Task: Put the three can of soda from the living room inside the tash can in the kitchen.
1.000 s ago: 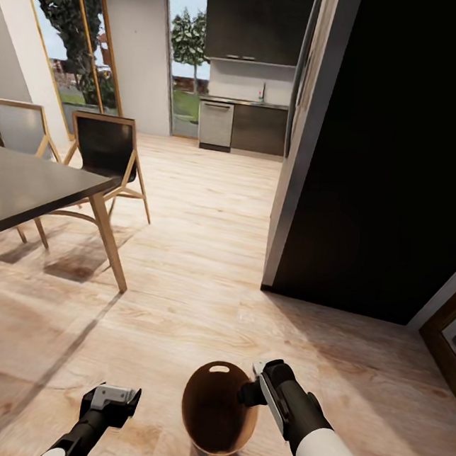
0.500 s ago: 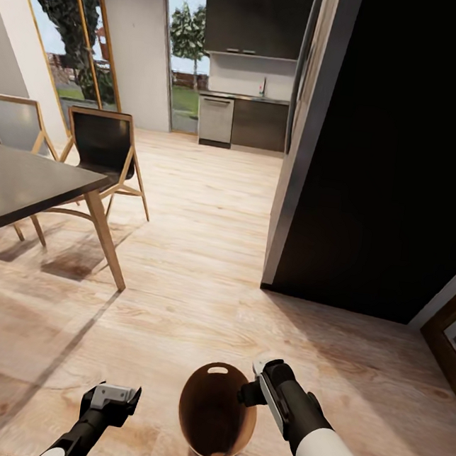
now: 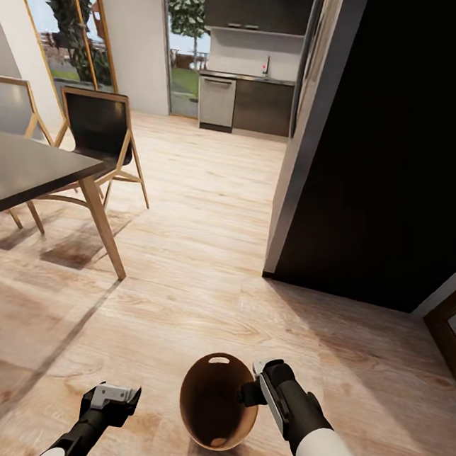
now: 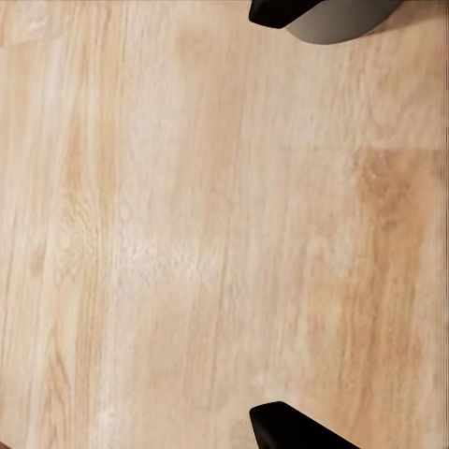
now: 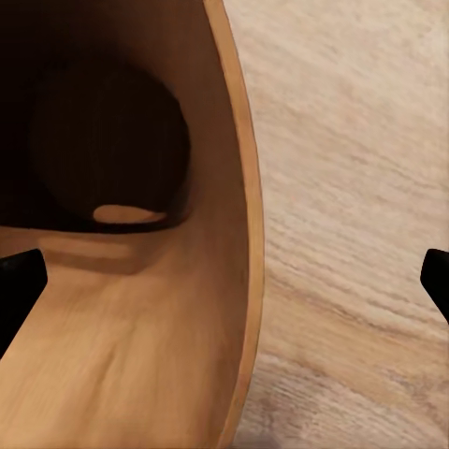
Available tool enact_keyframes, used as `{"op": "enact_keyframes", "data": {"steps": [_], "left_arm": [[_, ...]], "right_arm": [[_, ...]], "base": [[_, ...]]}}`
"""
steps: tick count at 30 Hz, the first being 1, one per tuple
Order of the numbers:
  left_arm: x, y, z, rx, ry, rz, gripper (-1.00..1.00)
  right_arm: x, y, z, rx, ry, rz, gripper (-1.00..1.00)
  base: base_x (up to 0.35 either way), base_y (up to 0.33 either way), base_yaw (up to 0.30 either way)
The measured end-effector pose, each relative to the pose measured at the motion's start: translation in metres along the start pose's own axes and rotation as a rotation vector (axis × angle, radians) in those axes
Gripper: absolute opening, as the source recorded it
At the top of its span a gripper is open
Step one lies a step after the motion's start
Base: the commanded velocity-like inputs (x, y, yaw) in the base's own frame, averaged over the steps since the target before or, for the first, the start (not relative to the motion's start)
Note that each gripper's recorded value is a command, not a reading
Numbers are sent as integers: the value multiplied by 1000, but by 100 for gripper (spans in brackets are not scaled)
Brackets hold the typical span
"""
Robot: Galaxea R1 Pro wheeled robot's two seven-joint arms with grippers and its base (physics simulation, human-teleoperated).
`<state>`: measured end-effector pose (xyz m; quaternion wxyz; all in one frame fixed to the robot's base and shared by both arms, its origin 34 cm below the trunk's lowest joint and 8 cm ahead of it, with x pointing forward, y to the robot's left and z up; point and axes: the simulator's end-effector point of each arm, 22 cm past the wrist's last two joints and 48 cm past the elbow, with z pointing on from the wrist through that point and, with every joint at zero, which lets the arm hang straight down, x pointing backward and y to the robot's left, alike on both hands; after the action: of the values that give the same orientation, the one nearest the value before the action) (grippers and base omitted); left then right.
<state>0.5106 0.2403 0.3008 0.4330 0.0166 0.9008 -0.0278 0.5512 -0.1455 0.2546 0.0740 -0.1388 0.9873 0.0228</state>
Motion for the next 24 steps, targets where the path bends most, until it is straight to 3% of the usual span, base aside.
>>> {"op": "enact_keyframes", "data": {"steps": [24], "left_arm": [[14,0,3,0,28,-2,100]], "right_arm": [[9,2,13,-10,29,2,100]], "base": [[0,0,0]]}}
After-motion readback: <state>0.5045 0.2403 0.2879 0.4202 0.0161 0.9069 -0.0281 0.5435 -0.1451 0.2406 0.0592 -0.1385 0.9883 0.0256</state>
